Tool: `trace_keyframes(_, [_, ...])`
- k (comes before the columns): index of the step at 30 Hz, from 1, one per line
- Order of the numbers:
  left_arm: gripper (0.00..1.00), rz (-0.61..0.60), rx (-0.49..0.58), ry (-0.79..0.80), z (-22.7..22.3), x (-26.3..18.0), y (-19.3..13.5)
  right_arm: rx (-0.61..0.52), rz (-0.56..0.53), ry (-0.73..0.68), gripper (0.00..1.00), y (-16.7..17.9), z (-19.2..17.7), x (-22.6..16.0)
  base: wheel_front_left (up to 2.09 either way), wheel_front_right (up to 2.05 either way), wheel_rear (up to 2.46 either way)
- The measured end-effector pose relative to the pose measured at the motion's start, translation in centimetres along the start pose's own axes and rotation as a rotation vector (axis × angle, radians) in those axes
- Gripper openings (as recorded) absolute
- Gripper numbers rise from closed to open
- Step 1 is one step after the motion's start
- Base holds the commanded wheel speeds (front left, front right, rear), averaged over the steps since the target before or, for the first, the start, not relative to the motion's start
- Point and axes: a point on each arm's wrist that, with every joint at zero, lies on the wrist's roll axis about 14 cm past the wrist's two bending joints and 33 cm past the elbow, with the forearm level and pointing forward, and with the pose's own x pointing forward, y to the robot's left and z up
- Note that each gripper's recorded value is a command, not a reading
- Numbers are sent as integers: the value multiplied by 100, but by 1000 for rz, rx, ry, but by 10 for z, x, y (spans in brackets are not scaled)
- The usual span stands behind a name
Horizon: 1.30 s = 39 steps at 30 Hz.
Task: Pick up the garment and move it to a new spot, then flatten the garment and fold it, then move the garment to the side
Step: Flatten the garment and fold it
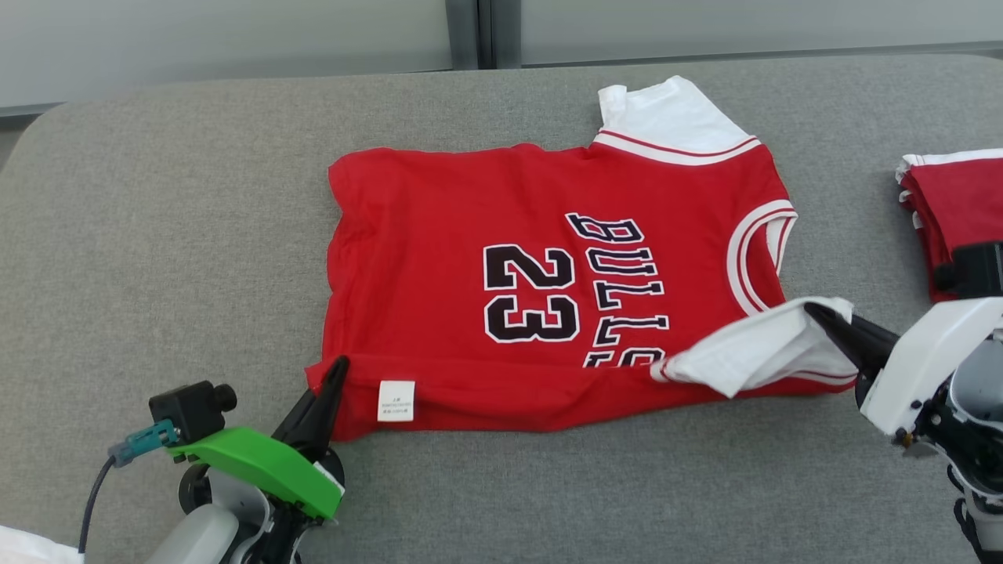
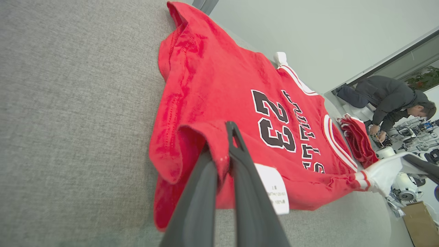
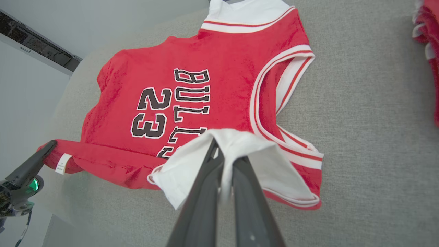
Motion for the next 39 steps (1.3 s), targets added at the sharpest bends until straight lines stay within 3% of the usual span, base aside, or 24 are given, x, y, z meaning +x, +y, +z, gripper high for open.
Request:
trace_keyframes(14, [0,70,23,-23,7,33,19,-43,-22,-121,0,-14,36,48,0,0,0])
trace_keyframes(22, [0,87,43,-27,9,45,29,-36,-19,-85,0,-19,30,69,0,0,0])
trace_keyframes(23, [4,89,41,-32,9,47,29,-33,-21,-102,50,-20,34,71,0,0,0])
trace_keyframes(24, [53,92,37,-40,10,48,30,-25,-20,-116,100,-19,37,74,0,0,0])
trace_keyframes(25, [100,97,32,-48,12,50,30,-21,-14,-121,100,-17,37,76,0,0,0])
trace_keyframes(29, [100,99,37,-69,14,51,30,-4,12,-156,100,-9,40,79,0,0,0])
trace_keyframes(37, [100,105,85,-115,23,40,29,19,41,-374,100,0,82,61,0,0,0])
trace_keyframes(39, [100,115,110,-128,24,34,30,-8,22,-365,100,-5,77,55,0,0,0])
